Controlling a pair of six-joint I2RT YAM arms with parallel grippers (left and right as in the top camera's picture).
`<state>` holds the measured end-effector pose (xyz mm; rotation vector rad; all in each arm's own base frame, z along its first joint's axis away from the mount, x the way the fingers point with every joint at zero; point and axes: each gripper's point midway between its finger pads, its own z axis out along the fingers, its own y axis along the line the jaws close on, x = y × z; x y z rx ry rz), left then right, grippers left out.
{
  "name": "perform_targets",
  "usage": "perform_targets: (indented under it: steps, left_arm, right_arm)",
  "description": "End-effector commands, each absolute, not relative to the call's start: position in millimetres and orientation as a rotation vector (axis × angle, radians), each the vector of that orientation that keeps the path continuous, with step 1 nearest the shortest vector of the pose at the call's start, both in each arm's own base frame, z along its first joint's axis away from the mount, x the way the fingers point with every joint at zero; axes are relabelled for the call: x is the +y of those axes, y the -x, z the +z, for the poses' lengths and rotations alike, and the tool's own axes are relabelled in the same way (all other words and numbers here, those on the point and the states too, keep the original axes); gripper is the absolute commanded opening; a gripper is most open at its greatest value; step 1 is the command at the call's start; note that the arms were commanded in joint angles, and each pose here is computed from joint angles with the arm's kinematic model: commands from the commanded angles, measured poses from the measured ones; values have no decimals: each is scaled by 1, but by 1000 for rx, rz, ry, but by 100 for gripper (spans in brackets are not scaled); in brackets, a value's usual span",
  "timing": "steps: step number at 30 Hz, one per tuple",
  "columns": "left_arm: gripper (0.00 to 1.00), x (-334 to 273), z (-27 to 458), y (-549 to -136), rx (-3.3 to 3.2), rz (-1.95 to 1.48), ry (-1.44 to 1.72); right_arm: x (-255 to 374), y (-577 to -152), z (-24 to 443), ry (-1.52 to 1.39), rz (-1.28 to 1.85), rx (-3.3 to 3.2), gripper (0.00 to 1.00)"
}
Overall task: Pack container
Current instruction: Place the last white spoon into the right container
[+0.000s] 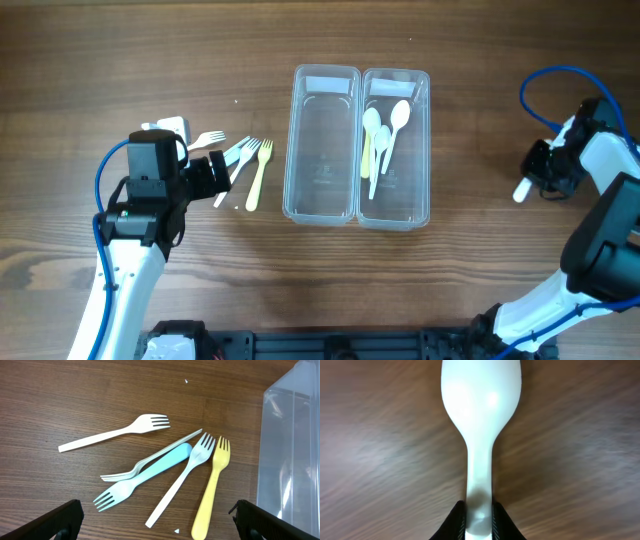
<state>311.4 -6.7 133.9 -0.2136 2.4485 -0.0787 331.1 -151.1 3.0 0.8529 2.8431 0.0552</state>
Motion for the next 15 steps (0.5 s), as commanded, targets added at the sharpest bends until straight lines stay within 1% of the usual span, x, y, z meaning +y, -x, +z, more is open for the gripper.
perform_targets:
  steps: [1, 4, 6, 9, 12, 15]
  left_arm:
    - [100, -6, 141, -316, 2430, -60, 186]
    - [100, -6, 141, -316, 2431, -60, 186]
    - [100, -6, 141, -316, 2431, -60, 185]
    - [100, -6, 141, -316, 2431, -60, 186]
    - [100, -6, 141, -316, 2431, -60, 185]
    - [100, -6, 141, -316, 2431, -60, 185]
  right_arm:
    - [-118, -358, 54, -698, 194, 2717, 13]
    - [-79, -374, 100, -531, 302, 2621, 11]
    - [-36, -380, 133, -372, 417, 2557, 10]
    - [15, -379, 156, -187, 474, 2530, 11]
    - [71, -373, 151, 1, 528, 2559, 11]
    - [103, -368, 129, 75, 521, 2594, 11]
